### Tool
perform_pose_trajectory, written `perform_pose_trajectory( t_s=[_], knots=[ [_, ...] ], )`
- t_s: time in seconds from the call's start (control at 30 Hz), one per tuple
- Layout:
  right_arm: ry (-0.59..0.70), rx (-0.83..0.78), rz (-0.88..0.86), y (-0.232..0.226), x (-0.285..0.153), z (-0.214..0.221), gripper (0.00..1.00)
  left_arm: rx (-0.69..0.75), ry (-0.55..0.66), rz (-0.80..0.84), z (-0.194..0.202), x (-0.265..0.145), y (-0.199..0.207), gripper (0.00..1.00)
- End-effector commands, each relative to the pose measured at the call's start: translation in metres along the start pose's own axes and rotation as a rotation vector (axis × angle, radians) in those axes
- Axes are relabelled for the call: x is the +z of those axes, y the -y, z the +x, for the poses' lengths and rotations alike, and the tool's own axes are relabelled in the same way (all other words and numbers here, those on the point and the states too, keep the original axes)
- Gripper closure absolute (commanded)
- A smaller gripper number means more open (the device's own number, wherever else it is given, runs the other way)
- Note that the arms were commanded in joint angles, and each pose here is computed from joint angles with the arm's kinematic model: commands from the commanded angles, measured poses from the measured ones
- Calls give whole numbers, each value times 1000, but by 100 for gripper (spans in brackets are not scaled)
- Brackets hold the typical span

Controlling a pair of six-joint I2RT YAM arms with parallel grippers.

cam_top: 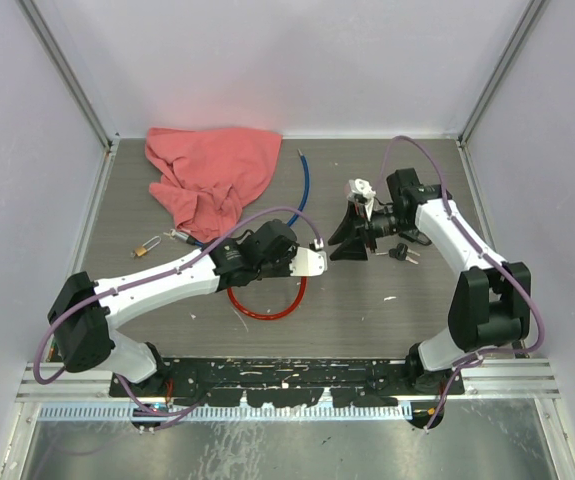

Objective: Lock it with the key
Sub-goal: Lock the lock.

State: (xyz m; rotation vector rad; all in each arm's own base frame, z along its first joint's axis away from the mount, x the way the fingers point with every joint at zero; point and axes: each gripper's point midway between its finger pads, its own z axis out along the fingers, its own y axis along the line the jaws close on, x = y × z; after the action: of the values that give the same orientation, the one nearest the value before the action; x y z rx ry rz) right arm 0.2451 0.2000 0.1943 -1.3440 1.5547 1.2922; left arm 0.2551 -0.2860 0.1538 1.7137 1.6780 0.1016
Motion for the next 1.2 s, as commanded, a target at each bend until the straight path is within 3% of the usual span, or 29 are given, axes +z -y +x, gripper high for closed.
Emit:
perform_pose_trajectory(
  t_s=[0.0, 0.4, 0.83, 0.9, 1.17],
  knots=[
    [17, 0, 51, 3, 3, -20, 48, -29, 65, -61, -20, -11, -18, 100],
    [-24, 51, 44, -1, 21, 1, 62, -40, 86, -62, -24, -14, -19, 100],
    [-75, -10, 37, -2, 33, 4, 93, -48, 95, -58, -25, -16, -19, 100],
    [-96, -40, 47, -1, 34, 5, 99, -50, 101, -57, -26, -17, -18, 100],
    [-185, -372, 75, -1, 23, 5, 99, -88, 148, 18, -29, -18, -7, 100]
  ],
)
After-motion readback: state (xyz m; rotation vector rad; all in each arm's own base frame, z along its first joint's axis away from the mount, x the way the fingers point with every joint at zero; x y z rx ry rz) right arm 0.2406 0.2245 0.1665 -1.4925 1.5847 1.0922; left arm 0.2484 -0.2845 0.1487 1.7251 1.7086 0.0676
